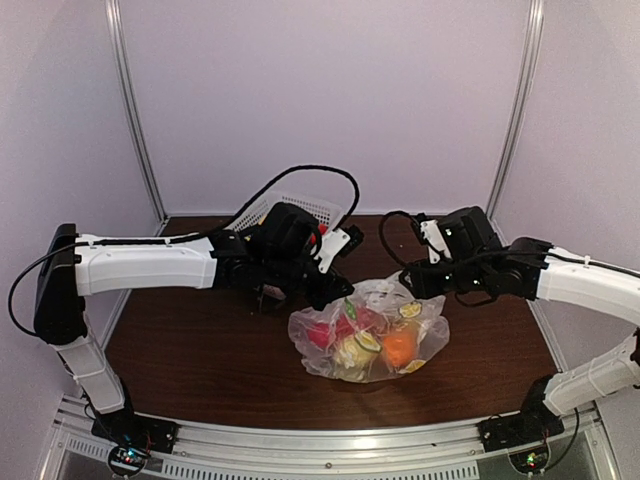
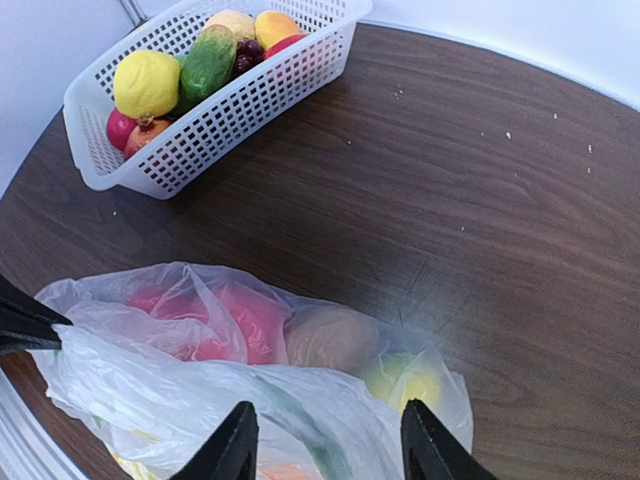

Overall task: Untie the knot of the plastic bag and take out the fruit
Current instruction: Untie the bag handles from the takeout bag.

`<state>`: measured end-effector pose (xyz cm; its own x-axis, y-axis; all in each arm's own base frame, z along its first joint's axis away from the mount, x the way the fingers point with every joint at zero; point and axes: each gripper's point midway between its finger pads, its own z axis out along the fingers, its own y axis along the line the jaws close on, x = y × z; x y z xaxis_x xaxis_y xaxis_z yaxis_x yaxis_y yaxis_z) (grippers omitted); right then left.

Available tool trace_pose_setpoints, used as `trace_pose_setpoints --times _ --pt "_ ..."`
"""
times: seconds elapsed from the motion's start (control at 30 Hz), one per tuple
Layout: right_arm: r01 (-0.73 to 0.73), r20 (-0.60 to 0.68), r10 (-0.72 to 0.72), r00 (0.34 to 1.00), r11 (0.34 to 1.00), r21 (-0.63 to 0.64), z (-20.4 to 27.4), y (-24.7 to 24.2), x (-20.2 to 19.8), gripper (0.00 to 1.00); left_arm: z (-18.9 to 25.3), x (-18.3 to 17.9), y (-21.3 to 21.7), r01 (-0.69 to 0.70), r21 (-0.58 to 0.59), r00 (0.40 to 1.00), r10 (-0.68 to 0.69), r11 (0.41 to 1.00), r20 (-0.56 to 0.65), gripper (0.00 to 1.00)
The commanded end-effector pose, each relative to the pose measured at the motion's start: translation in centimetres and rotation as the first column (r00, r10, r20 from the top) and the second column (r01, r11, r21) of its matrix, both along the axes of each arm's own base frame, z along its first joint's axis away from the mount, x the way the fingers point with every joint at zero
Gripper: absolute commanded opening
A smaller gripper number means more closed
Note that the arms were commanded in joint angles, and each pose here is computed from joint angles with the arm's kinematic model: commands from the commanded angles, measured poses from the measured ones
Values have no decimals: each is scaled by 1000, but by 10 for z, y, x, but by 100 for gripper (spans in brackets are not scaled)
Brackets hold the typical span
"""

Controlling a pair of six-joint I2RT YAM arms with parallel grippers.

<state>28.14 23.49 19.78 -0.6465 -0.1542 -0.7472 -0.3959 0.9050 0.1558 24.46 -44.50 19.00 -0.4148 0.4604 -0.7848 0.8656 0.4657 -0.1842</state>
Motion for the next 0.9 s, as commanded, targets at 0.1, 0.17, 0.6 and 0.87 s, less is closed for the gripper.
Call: trace_pose_setpoints --times 0.1,0.17,0.6,0.87 --pt "77 30 -76 997 997 -27 -1 -18 12 20 16 2 2 4 -42 1000 -3 999 30 0" --pt "112 41 -111 993 994 -19 1 -27 15 10 17 3 2 -1 -39 999 2 999 33 0" --pt "415 192 -442 877 895 163 68 -132 27 0 60 34 37 -138 -68 978 147 988 150 0" --pt "340 194 -397 897 900 273 67 -125 13 0 72 40 47 -158 -105 974 172 982 149 0"
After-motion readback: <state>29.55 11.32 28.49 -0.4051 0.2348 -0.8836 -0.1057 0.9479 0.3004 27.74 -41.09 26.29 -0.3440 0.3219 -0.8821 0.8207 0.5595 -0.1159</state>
